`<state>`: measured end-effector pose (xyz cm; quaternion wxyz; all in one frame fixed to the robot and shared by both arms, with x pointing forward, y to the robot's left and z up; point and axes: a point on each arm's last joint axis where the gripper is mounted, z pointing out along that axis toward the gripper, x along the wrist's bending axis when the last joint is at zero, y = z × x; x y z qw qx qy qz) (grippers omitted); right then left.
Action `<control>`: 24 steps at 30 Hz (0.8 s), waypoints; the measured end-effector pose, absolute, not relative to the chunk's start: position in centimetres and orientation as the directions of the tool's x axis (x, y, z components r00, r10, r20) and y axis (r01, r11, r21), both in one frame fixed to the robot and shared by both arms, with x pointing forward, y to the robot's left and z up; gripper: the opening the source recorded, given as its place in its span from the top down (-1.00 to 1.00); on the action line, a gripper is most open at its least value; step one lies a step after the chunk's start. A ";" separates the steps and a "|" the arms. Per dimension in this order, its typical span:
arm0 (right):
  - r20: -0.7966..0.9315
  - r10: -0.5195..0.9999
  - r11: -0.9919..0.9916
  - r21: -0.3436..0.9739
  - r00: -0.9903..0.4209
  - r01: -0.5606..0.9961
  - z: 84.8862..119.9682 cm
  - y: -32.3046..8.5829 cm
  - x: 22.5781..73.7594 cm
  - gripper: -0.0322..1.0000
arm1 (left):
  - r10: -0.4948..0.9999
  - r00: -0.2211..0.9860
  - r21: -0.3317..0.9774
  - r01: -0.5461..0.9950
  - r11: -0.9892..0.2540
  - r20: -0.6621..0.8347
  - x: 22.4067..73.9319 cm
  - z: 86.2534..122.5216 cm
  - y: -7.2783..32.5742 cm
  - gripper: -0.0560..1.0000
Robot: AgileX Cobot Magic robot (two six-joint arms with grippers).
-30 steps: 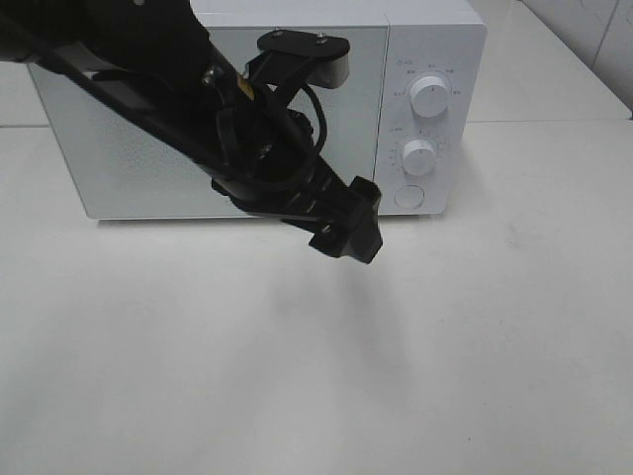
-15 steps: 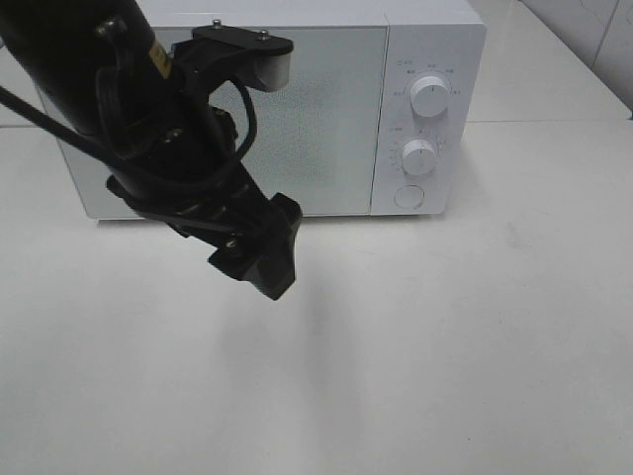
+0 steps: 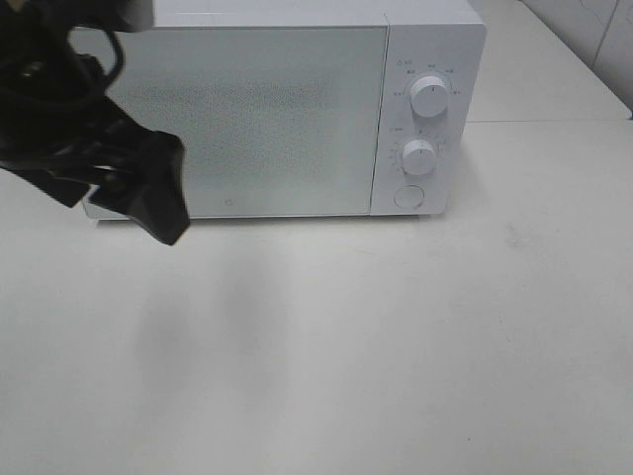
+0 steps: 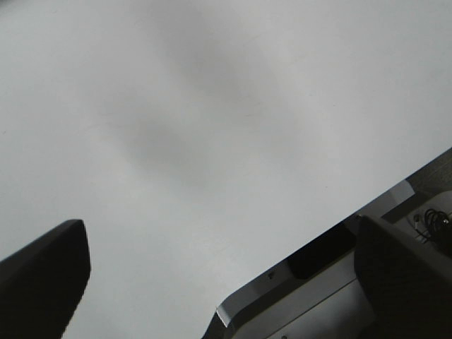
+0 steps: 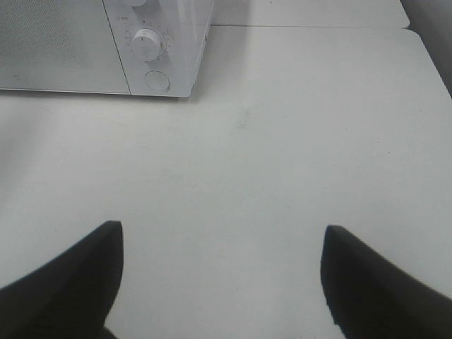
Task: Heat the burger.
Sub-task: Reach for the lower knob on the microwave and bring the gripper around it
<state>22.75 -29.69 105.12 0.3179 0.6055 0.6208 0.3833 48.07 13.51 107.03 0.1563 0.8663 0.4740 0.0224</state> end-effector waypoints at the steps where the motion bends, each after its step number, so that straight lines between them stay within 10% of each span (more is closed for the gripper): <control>1: 0.069 0.995 -0.027 0.861 -0.065 0.508 105.1 -29.7 22.8 -0.54 | 0.828 0.550 0.292 0.814 -0.502 -0.109 48.1 107.0 13.5 -0.91; 14: 0.069 0.995 -0.027 0.861 -0.065 0.508 105.1 -29.7 22.8 -0.54 | 0.978 0.155 0.368 0.925 -0.094 -0.140 43.9 108.8 27.3 -0.91; 24: 0.069 0.995 -0.027 0.861 -0.065 0.508 105.1 -29.7 22.8 -0.54 | 0.994 0.057 0.509 0.861 -0.001 -0.095 37.5 108.8 29.5 -0.91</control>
